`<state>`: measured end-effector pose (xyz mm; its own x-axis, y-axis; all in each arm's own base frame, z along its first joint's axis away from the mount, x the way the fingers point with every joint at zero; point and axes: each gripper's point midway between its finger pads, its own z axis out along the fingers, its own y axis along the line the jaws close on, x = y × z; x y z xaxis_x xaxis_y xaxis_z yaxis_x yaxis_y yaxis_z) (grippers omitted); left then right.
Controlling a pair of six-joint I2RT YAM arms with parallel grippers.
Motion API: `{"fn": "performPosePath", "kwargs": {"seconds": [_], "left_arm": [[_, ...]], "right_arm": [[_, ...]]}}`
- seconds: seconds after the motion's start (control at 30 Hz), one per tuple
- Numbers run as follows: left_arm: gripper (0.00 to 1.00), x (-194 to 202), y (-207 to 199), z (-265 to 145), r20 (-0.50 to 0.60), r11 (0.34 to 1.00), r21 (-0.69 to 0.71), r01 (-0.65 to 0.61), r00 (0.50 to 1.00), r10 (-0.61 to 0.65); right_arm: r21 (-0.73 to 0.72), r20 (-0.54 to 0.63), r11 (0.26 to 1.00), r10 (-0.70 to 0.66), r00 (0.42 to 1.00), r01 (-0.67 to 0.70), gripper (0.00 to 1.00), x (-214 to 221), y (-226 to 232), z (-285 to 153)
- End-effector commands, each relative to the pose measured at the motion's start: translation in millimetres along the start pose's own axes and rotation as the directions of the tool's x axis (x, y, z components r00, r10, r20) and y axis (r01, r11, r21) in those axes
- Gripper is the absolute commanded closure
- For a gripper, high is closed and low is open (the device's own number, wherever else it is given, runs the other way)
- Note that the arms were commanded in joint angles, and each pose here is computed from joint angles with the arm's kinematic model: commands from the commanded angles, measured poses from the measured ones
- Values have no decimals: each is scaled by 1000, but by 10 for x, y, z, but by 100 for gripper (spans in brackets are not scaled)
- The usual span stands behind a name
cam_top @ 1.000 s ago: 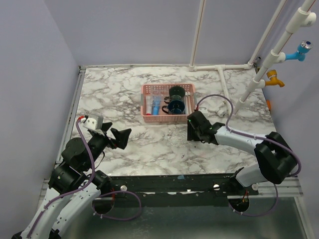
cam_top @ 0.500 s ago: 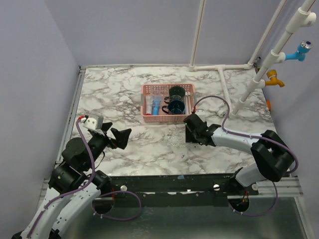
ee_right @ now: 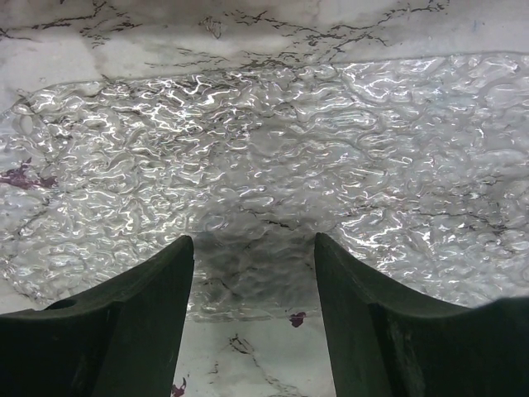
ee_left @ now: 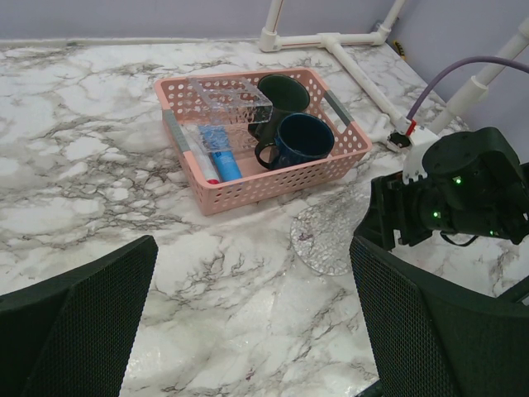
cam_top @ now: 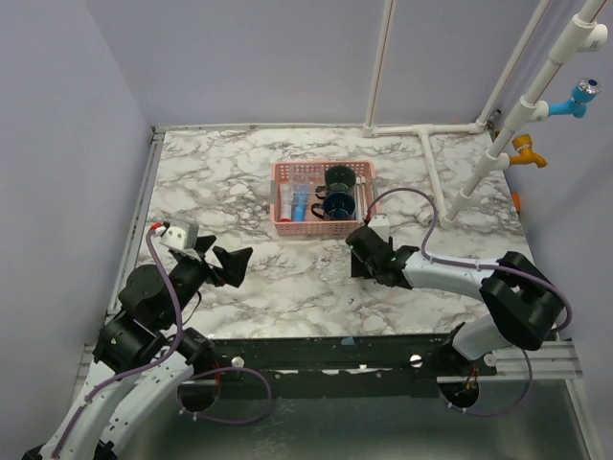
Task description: Prepare toiletry sets of a toothbrush and toothpaste on the tray
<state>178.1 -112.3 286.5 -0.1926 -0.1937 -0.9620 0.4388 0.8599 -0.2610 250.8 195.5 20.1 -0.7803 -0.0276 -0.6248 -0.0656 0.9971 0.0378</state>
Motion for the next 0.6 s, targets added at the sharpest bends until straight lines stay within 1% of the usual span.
{"fn": "performPosePath", "kwargs": {"seconds": [0.0, 0.4, 0.57], "left_arm": [[1, 17, -15, 8, -12, 1000, 7, 6, 1000, -6], [1, 0, -18, -8, -4, 1000, 9, 7, 1000, -7], [1, 14, -14, 5, -9, 1000, 7, 8, 1000, -8]], "right_arm": [[-1, -147, 1000, 15, 989, -16, 38, 561, -1, 21], [54, -150, 997, 69, 986, -62, 38, 826, 201, -36], [84, -158, 991, 117, 981, -105, 38, 963, 284, -52]]}}
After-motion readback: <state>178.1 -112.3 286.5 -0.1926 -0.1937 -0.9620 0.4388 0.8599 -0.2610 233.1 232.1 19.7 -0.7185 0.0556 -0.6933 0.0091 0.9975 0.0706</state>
